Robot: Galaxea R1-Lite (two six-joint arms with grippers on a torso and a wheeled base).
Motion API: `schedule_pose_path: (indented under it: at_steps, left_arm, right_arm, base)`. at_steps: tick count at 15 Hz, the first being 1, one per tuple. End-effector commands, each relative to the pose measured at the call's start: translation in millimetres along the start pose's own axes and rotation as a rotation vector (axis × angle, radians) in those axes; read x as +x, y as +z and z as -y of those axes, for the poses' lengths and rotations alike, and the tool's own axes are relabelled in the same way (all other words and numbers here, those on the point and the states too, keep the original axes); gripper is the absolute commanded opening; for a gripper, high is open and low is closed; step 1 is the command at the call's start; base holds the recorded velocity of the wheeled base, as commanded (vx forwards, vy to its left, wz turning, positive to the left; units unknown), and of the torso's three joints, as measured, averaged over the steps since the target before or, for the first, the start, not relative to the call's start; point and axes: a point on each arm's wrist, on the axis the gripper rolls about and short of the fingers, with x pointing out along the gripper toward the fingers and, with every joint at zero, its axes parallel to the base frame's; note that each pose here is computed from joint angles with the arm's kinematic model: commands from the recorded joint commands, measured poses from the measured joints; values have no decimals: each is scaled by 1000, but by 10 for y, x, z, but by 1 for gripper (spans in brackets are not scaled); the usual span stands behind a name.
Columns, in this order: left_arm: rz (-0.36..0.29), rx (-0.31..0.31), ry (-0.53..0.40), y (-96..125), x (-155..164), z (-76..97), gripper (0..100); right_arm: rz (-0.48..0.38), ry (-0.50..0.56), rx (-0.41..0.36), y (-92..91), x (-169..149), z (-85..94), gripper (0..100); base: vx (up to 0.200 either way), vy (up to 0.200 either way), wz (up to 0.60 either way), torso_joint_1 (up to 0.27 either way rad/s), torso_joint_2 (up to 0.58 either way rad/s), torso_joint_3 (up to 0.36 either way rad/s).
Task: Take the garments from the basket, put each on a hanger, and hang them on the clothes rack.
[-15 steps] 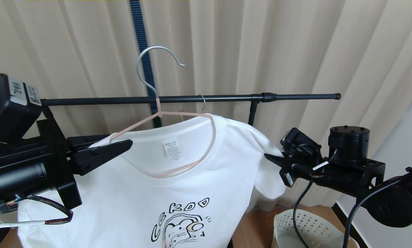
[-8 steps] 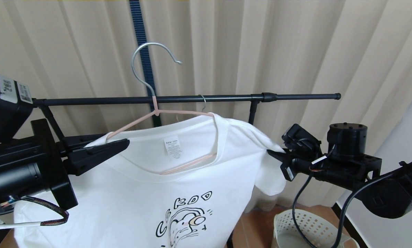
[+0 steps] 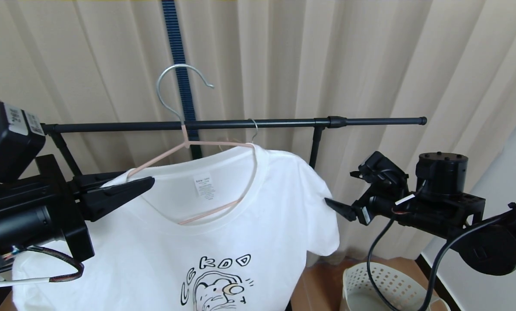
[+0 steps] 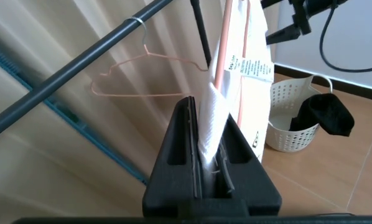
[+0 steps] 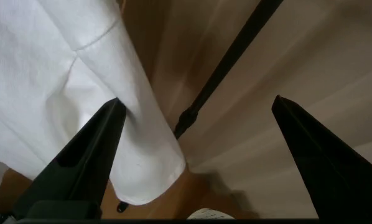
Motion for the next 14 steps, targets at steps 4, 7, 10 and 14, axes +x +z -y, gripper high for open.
schedule_pose_path:
  at_steps: [4,7,10,14]
  left_arm:
    - [-56,-39,55,-169,-82,-34,0]
    - [-101,-73,44,-303,-88,13,0]
    - [-146,-94,32,-418,-71,44,0]
    - [-201,-115,36,-519,-3,38,0]
  right_arm:
    - [64,7,27,195,-89,-67,100]
    - [78,17,35,241,-100,-109,100]
    - [89,18,39,274,-130,-119,100]
    - [87,17,39,270,-131,-120,100]
  base:
    - [0,0,0,0,0,0]
    - [0,0,0,0,0,0]
    - [0,0,0,0,0,0]
    - [0,0,0,0,0,0]
